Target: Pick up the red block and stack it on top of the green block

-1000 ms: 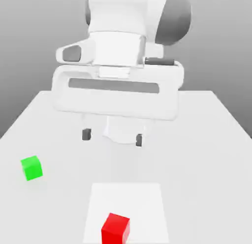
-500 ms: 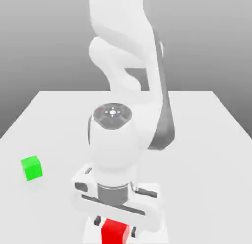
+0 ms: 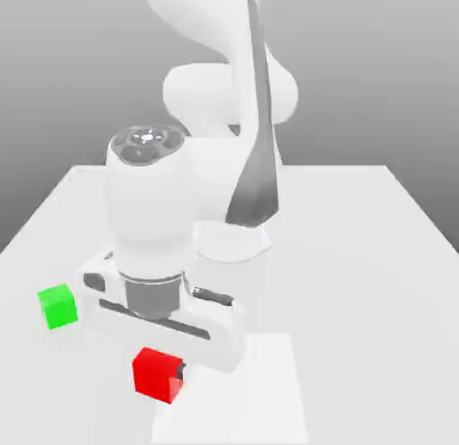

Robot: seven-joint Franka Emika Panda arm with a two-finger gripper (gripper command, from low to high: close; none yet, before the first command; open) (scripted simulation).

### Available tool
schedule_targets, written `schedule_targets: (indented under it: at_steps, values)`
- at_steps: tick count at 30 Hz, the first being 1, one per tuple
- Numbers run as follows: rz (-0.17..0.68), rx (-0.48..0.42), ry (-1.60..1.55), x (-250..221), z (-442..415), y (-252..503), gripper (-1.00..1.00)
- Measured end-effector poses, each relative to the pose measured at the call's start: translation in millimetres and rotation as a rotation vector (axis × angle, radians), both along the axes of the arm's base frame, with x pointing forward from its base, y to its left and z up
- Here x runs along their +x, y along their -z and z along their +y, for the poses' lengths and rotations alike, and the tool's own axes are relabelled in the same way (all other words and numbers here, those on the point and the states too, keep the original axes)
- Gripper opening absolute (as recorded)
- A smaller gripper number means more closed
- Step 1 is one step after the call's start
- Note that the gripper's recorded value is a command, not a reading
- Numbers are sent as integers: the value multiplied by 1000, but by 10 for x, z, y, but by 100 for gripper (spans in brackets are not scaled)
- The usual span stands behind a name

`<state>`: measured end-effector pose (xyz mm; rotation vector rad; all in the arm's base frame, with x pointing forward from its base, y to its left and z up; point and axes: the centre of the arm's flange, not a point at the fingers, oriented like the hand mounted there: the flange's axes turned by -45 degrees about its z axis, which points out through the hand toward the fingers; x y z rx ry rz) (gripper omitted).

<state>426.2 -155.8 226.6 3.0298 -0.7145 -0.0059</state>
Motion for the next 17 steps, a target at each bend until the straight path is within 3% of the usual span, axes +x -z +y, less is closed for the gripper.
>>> schedule_targets:
  at_steps: [3, 7, 14, 15, 17]
  values:
    - [3, 0, 128, -720, -873, -99, -100]
    - [-6, 17, 215, -1618, -1402, -185, -100]
    - [-14, 27, 214, -1836, -1453, 373, -100]
    - [-13, 27, 215, -1843, -1451, 435, 100]
    - [-13, 27, 215, -1843, -1451, 435, 100]
